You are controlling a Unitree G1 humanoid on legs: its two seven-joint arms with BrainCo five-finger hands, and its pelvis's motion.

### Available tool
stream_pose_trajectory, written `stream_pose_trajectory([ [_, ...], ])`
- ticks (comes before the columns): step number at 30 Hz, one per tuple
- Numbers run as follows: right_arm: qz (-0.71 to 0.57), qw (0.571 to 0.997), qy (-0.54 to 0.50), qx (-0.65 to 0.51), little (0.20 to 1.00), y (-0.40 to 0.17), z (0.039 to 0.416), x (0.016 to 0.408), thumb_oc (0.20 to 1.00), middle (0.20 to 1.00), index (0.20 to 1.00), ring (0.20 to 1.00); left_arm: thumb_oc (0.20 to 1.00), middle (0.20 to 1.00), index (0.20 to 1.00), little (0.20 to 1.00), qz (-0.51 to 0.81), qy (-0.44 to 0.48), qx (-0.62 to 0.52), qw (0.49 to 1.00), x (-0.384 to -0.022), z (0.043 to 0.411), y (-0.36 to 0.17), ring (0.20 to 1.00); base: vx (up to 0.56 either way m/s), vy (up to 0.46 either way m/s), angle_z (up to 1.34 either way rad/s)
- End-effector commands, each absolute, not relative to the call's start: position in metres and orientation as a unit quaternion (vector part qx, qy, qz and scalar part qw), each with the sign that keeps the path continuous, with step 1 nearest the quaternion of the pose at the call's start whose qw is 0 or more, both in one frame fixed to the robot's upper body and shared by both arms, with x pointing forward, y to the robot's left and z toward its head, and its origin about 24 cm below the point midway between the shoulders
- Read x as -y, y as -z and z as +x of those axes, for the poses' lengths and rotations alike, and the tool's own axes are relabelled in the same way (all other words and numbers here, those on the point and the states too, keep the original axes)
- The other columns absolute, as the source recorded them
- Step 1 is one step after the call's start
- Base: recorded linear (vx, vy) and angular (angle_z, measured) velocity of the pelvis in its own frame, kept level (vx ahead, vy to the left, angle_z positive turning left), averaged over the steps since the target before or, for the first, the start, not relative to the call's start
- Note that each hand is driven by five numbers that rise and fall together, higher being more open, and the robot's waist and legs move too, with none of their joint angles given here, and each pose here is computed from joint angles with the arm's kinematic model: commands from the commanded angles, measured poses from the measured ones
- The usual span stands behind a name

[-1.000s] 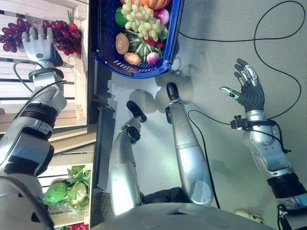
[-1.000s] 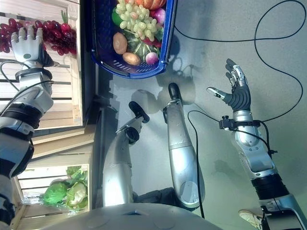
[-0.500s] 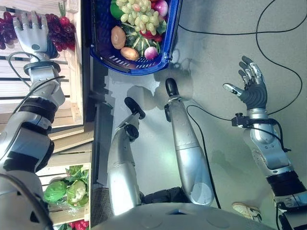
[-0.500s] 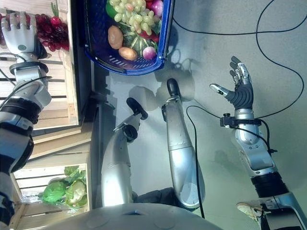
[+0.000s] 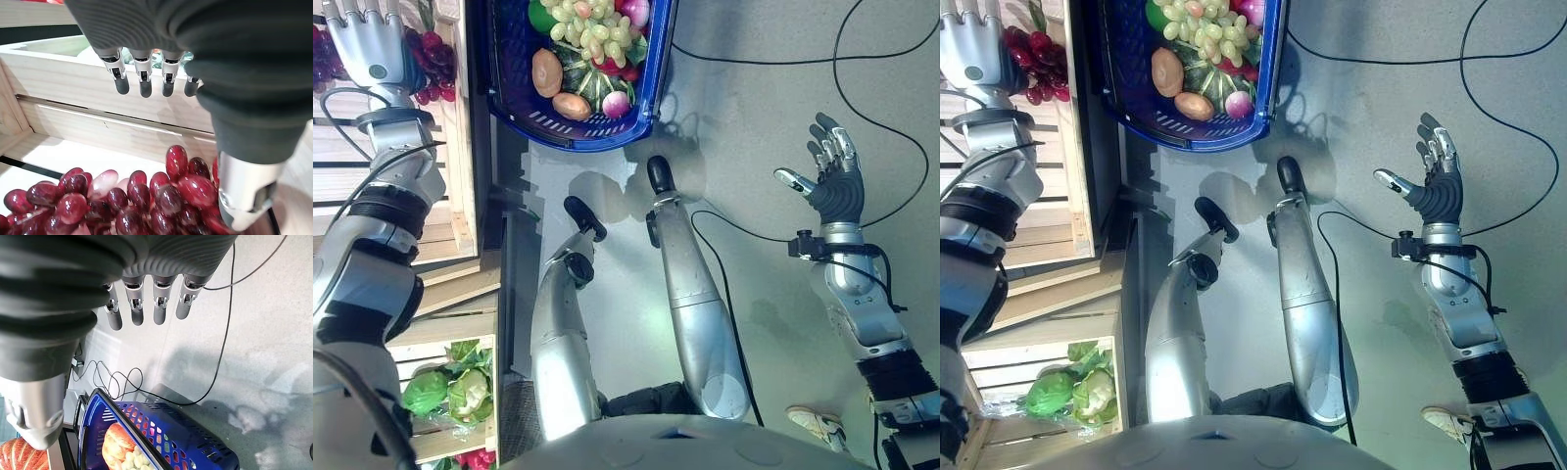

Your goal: Pick up fruits and vegetables into the basket

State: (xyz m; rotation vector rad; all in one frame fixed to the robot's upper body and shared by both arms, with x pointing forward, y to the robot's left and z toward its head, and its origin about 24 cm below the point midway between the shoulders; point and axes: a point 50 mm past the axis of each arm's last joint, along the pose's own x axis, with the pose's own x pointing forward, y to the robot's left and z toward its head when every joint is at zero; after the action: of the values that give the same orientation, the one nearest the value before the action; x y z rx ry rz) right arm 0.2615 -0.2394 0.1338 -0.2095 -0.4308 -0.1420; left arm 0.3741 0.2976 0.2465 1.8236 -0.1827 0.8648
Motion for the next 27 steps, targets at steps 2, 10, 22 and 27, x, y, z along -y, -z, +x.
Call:
stream_pose_trajectory([
  [2,-0.085,0.962,0.068,0.249,1.0,-0.142,0.262,0.235,1.0,1.0,1.0,1.0,1.0,1.0,1.0,1.0,0.765,-0.374,-0.039,0.524,-0.331,0.365,-0.234,1.0,0.0,0.0,0.0],
  [10,-0.083,0.96,0.076,0.257,1.0,-0.149,0.266,0.235,1.0,1.0,1.0,1.0,1.0,1.0,1.0,1.0,0.757,-0.369,-0.094,0.531,-0.34,0.363,-0.224,1.0,0.0,0.0,0.0],
  [22,-0.095,0.952,0.092,0.277,1.0,-0.159,0.27,0.237,1.0,1.0,1.0,1.0,1.0,1.0,1.0,1.0,0.784,-0.397,-0.071,0.472,-0.336,0.363,-0.24,1.0,0.0,0.001,-0.03],
  [27,-0.099,0.948,0.097,0.287,1.0,-0.163,0.272,0.238,1.0,1.0,1.0,1.0,1.0,1.0,1.0,1.0,0.787,-0.419,-0.06,0.448,-0.332,0.364,-0.256,1.0,0.0,0.0,0.0],
])
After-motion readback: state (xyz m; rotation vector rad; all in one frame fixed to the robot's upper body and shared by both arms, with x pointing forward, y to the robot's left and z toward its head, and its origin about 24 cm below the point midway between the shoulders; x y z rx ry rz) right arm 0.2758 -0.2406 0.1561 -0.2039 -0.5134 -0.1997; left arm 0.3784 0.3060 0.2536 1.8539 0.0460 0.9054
